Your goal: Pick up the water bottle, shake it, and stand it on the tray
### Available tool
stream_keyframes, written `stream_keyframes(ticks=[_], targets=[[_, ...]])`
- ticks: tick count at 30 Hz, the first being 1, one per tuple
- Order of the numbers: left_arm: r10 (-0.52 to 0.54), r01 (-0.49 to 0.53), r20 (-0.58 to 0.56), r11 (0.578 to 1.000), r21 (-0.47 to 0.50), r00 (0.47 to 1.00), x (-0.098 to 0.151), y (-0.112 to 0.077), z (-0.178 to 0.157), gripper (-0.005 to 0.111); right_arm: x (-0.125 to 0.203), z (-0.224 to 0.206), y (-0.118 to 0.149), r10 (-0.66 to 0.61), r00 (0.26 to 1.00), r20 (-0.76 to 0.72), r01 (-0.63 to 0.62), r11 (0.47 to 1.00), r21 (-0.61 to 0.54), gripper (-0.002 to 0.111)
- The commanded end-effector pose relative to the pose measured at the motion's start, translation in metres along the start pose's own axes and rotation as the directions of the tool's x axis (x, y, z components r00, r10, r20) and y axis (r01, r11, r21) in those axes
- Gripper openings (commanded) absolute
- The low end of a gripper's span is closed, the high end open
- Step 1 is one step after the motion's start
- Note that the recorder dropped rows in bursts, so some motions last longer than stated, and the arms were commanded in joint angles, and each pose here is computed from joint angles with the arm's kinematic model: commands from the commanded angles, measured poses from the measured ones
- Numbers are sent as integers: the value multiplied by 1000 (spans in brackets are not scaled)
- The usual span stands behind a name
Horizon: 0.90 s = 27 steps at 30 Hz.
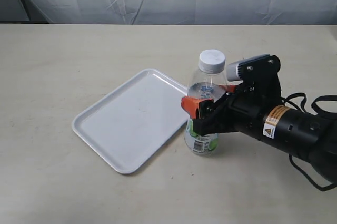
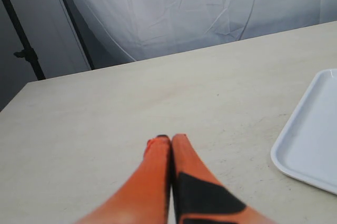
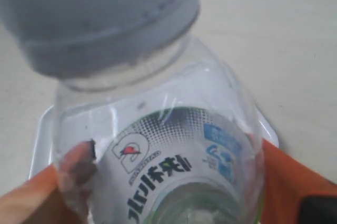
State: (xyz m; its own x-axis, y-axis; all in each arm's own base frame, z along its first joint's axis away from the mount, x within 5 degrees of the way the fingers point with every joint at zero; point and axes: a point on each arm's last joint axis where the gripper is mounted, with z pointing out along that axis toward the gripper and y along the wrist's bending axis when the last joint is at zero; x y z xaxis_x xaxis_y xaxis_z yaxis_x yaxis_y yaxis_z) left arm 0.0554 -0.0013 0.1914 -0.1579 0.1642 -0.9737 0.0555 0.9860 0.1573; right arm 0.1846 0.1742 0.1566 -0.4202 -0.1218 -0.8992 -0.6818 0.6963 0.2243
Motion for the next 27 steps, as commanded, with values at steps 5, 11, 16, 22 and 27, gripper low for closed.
stream_keyframes(ticks=[5,11,16,22,27], targets=[[-3,3,14,1000,-1,1000,0,0,0,0,2,-14,6,153,973,-171,-151,988,25,-1],[-1,1,14,1000,-2,1000,0,0,0,0,-41,-63,6,222,950,-218,-163,952,260,-1],[-1,1,14,1000,-2,1000,0,0,0,0,-71,-86,31,-10,995,-102,21,994,108,-1],[-1,1,14,1000,-2,1000,0,0,0,0,-102,-108,46,71,997,0,-71,996,49,-1],[-1,1,14,1000,-2,1000,0,0,0,0,-108,-112,26,142,988,54,-149,978,149,-1]])
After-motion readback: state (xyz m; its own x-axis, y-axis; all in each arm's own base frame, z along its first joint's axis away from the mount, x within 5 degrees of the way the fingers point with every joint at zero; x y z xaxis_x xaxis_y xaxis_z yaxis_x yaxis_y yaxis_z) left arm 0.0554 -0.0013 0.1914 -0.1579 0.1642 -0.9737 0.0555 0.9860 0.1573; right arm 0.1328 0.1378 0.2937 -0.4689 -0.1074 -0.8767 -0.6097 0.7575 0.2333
